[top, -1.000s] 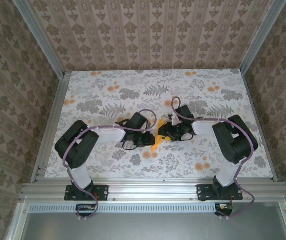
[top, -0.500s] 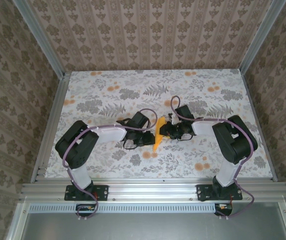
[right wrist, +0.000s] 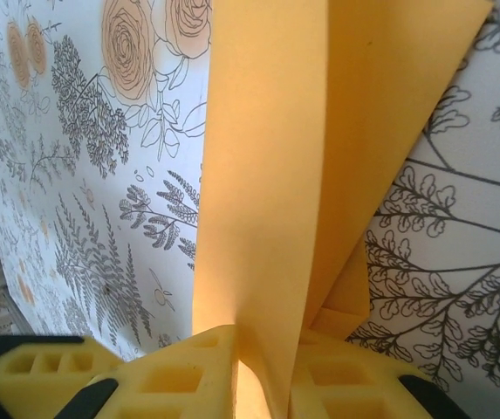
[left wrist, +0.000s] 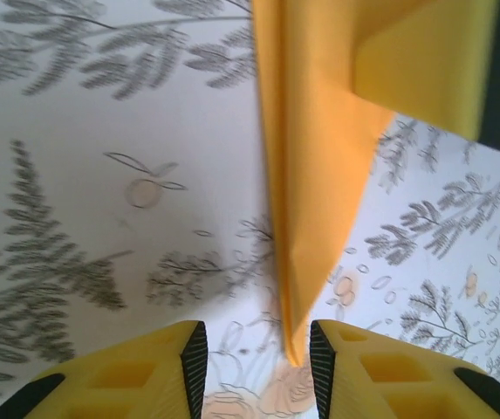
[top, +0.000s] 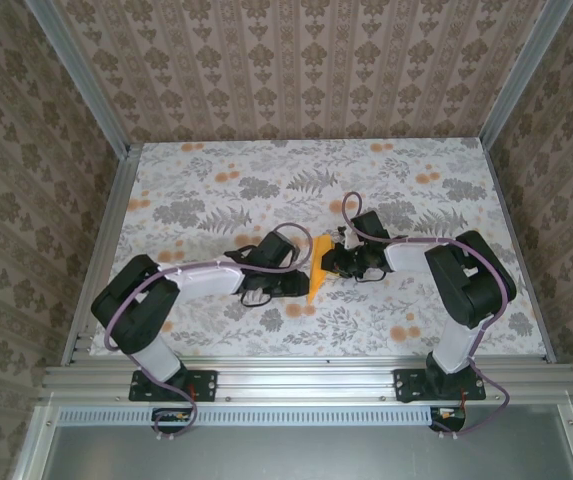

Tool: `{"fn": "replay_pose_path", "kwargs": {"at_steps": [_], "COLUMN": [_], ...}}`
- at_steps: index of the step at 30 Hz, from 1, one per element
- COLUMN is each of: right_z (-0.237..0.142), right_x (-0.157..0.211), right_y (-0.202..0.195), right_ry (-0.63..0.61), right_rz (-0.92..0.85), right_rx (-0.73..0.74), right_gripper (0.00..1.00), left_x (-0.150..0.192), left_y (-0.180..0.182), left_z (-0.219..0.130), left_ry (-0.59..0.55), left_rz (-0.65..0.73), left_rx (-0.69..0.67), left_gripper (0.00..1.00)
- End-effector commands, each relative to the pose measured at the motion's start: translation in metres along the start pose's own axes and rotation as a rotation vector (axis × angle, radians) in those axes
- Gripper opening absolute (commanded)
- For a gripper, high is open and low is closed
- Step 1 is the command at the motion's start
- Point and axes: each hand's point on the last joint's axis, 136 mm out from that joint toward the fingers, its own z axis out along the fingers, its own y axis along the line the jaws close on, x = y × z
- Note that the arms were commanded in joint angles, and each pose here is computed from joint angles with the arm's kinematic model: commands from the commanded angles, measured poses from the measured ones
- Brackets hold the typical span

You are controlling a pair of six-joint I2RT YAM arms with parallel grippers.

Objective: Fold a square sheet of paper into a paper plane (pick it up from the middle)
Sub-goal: Fold the wing for the fifth time at the center of the table.

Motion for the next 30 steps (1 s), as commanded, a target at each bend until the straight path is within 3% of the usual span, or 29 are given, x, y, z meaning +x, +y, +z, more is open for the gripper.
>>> {"fn": "replay_pose_path", "kwargs": {"at_steps": [1, 5, 18, 30], "right_z": [0.001, 0.002, 0.004, 0.006], "right_x": [0.0, 0.0, 0.002, 0.0], "right_y": [-0.009, -0.011, -0.015, -0.016], "right_ry": [-0.011, -0.009, 0.001, 0.001], "right_rz": [0.029, 0.037, 0.046, 0.06], "right_rx": [0.027, 0.029, 0.041, 0.048], "right_gripper": [0.19, 0.19, 0.19, 0.19], "left_x": [0.001, 0.005, 0.003, 0.013], "left_y": [-0.006, -0.002, -0.012, -0.008], "left_z": [-0.002, 0.006, 0.021, 0.024], "left_ry": [-0.018, 0.007, 0.036, 0.067], "left_rz": [0.092, 0.113, 0.137, 0.146], "left_rx": [-0.041, -0.099, -0.084, -0.105], "left_gripper": [0.39, 0.37, 0.2, 0.19]}}
